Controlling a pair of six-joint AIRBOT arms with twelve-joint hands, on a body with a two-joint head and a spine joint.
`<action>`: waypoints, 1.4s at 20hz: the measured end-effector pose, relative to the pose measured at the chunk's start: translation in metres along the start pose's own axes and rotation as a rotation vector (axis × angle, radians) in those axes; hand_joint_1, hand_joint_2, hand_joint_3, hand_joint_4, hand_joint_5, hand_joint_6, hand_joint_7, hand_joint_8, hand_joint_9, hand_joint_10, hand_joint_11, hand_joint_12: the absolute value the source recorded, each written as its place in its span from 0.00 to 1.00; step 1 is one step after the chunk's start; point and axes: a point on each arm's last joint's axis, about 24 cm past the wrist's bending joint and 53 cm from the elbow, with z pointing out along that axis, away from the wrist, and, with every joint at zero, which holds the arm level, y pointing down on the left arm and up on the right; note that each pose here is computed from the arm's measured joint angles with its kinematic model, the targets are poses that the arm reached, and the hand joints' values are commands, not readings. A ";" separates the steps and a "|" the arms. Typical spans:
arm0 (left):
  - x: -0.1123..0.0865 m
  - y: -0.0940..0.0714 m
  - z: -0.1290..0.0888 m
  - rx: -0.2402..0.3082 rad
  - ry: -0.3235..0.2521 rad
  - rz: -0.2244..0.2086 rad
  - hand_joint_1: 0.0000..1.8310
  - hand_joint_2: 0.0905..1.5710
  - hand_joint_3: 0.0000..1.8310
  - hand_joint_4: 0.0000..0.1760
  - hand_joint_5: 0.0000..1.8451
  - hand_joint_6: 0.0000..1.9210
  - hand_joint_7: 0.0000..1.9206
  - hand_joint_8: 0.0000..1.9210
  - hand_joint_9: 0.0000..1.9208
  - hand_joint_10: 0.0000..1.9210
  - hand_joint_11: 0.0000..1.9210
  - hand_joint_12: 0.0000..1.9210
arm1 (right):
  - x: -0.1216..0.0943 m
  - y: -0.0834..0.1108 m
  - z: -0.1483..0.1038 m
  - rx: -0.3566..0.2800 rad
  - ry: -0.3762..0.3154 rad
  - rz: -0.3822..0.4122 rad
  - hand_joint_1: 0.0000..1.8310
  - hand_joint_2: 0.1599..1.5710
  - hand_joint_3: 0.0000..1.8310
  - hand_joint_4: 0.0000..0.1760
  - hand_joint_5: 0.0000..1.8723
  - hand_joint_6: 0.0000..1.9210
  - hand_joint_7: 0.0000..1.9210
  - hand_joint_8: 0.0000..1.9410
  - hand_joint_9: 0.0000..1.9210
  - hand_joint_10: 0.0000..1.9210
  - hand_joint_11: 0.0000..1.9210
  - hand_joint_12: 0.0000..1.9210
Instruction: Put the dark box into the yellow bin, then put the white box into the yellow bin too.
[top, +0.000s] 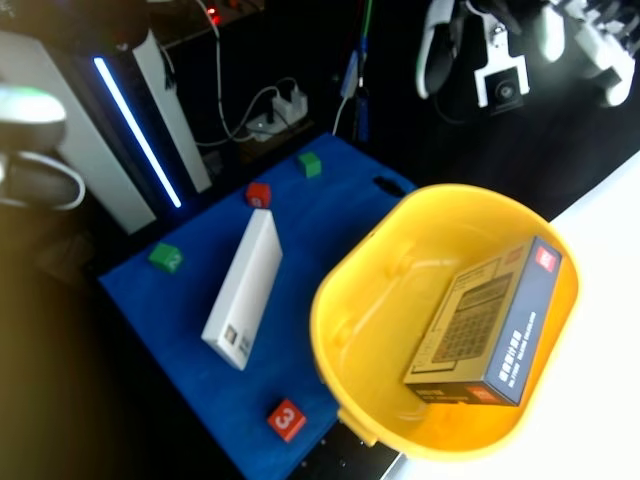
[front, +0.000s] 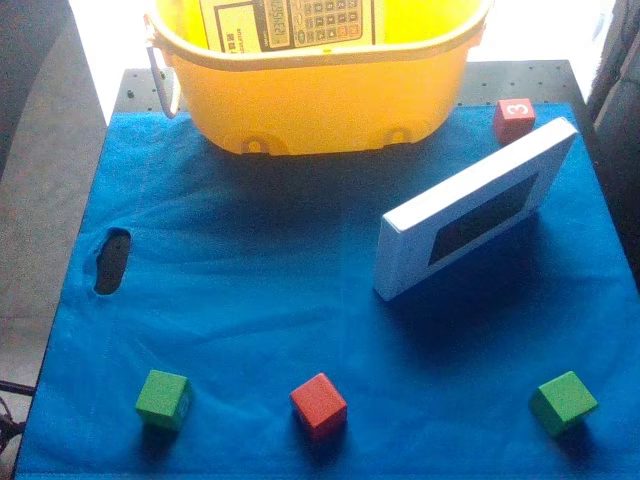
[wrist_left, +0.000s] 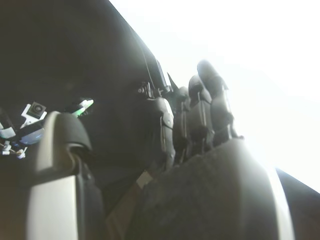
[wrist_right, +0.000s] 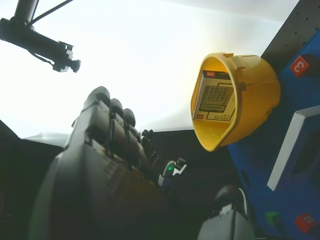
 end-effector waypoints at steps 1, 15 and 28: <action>-0.005 0.000 -0.007 -0.005 -0.004 0.004 0.44 0.70 0.00 0.45 0.06 0.30 0.14 0.00 0.00 0.21 0.00 0.35 | 0.002 0.000 0.000 0.003 0.008 0.004 0.23 0.42 0.00 0.29 0.00 0.00 0.11 0.01 0.10 0.01 0.09 0.01; 0.000 0.005 -0.044 -0.048 0.047 0.071 0.44 0.70 0.00 0.45 0.06 0.31 0.14 0.00 0.00 0.21 0.00 0.35 | 0.140 0.014 0.027 -0.046 0.319 0.194 0.33 0.35 0.00 0.64 0.00 0.00 0.10 0.00 0.10 0.00 0.11 0.01; 0.006 0.005 -0.047 -0.053 0.058 0.071 0.64 0.54 0.00 0.18 0.41 0.16 0.45 0.08 0.36 0.26 0.15 0.59 | 0.215 0.034 0.037 -0.072 0.444 0.266 0.31 0.37 0.00 0.40 0.03 0.00 0.15 0.00 0.14 0.01 0.15 0.03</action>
